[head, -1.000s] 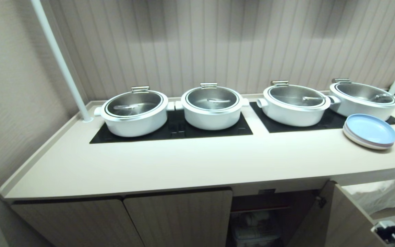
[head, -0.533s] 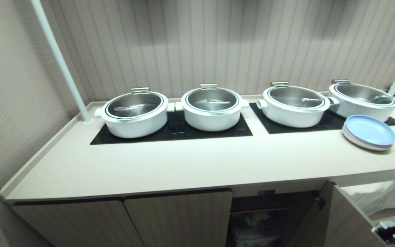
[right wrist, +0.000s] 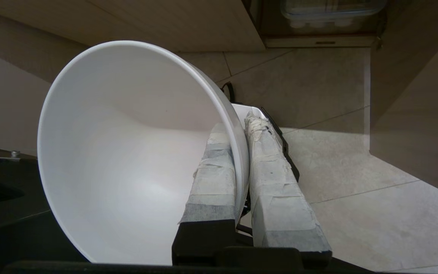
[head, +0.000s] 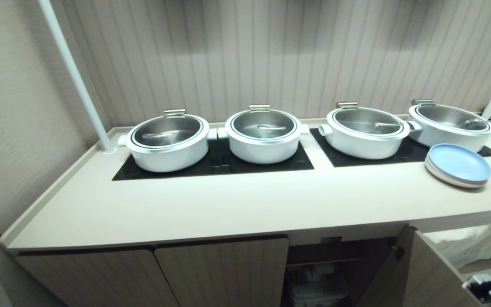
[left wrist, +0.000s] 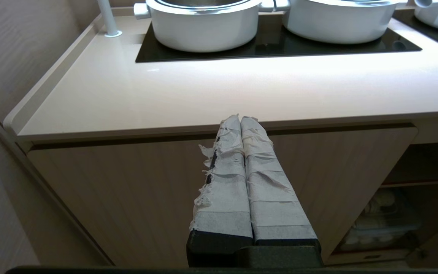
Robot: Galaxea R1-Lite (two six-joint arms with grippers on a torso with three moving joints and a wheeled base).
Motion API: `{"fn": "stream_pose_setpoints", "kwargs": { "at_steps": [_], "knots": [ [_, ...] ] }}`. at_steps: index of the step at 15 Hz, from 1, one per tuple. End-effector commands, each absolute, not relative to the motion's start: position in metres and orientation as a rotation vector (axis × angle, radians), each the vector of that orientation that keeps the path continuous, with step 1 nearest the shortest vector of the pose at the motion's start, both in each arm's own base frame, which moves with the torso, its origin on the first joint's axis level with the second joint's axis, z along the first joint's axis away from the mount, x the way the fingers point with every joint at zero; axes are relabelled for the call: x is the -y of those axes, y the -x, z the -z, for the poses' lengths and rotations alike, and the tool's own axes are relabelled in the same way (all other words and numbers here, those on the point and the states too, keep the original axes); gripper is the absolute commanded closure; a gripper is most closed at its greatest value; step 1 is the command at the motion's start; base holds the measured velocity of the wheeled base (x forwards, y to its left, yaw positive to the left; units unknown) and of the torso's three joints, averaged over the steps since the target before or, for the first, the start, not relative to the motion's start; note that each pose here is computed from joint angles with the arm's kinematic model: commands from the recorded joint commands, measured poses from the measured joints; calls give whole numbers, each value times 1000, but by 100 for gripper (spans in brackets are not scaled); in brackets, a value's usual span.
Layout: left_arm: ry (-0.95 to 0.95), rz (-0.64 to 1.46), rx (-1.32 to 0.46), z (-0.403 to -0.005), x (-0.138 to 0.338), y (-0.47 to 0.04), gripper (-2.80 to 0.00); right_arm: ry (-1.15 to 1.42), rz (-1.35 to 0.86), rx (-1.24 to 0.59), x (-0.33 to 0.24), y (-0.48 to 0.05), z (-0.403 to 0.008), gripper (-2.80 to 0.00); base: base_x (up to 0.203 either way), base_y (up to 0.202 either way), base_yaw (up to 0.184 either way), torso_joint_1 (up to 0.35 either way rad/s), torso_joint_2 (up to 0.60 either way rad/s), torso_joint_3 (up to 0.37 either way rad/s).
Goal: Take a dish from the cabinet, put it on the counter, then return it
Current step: Place it on the table
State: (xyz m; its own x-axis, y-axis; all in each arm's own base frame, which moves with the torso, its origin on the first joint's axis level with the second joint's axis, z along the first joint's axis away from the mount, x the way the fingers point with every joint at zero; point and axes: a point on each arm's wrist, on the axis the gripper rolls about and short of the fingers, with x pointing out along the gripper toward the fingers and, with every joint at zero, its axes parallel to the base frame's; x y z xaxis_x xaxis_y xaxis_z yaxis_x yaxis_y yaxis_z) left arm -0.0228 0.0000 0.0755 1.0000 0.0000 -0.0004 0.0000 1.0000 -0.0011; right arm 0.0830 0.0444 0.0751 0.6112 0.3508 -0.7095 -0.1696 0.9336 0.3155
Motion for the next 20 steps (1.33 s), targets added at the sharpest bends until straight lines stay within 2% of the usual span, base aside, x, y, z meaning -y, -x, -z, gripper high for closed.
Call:
{"fn": "stream_pose_setpoints", "kwargs": {
  "at_steps": [1,9,20],
  "knots": [
    [2,-1,0,-75,0,23,0,-231,-304,-854,-45,-83,-77,0,0,0,0,0,0,0],
    [2,0,0,-75,0,23,0,-249,-287,-800,-48,-94,-90,0,0,0,0,0,0,0],
    [1,0,0,-75,0,23,0,-294,-42,-822,-39,-124,-134,0,0,0,0,0,0,0]
  ]
}}
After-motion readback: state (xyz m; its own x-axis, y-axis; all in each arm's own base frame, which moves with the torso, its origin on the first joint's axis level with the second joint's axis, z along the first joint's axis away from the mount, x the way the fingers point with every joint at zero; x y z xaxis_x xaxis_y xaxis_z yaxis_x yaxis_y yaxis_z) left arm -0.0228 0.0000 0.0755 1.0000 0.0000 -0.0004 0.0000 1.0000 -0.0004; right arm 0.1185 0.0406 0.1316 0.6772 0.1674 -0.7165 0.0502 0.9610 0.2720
